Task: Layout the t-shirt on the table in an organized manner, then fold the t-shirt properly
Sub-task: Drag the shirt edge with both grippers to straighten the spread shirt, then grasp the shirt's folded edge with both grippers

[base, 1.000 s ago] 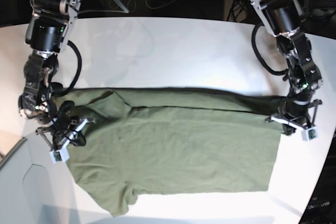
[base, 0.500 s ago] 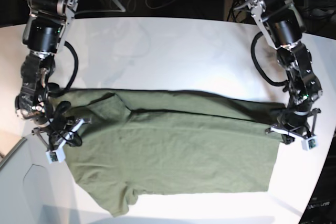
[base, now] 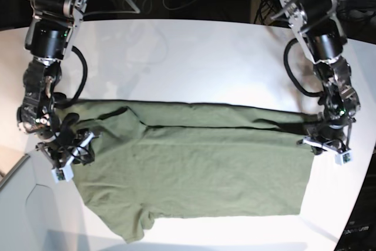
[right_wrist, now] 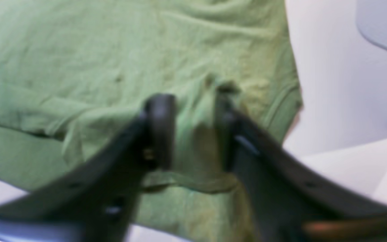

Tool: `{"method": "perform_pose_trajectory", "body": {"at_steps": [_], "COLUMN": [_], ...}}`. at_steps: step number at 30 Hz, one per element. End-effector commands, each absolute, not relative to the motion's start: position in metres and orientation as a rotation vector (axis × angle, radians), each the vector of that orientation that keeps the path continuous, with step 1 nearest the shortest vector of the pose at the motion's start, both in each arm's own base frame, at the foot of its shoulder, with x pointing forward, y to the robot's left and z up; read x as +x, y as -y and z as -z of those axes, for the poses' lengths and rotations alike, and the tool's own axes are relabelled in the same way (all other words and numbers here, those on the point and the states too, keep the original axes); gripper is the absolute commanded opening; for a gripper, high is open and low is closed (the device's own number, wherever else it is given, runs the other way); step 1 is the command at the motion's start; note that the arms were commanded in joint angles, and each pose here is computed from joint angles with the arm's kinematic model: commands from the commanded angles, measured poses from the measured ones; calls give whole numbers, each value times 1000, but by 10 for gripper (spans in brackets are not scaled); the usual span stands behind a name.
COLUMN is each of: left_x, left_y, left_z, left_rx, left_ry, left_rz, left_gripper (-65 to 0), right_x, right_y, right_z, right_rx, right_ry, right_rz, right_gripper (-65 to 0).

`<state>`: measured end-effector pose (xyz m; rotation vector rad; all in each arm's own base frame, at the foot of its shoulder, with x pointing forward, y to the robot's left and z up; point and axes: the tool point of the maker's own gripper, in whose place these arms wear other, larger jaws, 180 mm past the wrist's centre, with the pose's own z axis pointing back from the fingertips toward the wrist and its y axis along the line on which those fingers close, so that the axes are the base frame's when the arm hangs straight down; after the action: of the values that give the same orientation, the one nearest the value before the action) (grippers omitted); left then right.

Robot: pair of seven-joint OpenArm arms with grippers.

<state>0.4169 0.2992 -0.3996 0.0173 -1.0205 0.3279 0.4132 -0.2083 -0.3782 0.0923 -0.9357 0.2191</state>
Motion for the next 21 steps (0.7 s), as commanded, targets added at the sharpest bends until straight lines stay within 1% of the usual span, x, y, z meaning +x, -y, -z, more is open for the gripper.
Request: {"method": "perform_pose_trajectory", "body": {"at_steps": [1,3,4,5,7,11,17,21], "left_x": [432,434,435,436,437,434,393,383], "left_y": [-310,-315,-316,-317,-320,-320,-320,-314], "left_z": [379,376,373,370,366,370,417,438], "left_rx": [26,32,35,39,46,47,60,40], "left_ry": [1085,1091,1106,1120,1141,1133,1024,967], "left_rz": [-334,-338,-337,-337,-337,-338,-335,-348], "left_gripper": [-461,-380,-350,-318,-282,-275,-274,-274], "right_x": [426,426,424,420,413,405,381,371], "right_y": [215,217,221,224,226,227,226,226], "right_z": [357,356,356,361,367,376,379,382], "right_rx": [82,78,70,64,62,62,36,30], "right_ry": [1004,1005,1002,990,977,954,950,943], "right_rz": [-212,-210,-212,-211,-211,-211,-236,-244], "right_gripper": [-361,-298,-276,-262,-258,-258,-258,-258]}}
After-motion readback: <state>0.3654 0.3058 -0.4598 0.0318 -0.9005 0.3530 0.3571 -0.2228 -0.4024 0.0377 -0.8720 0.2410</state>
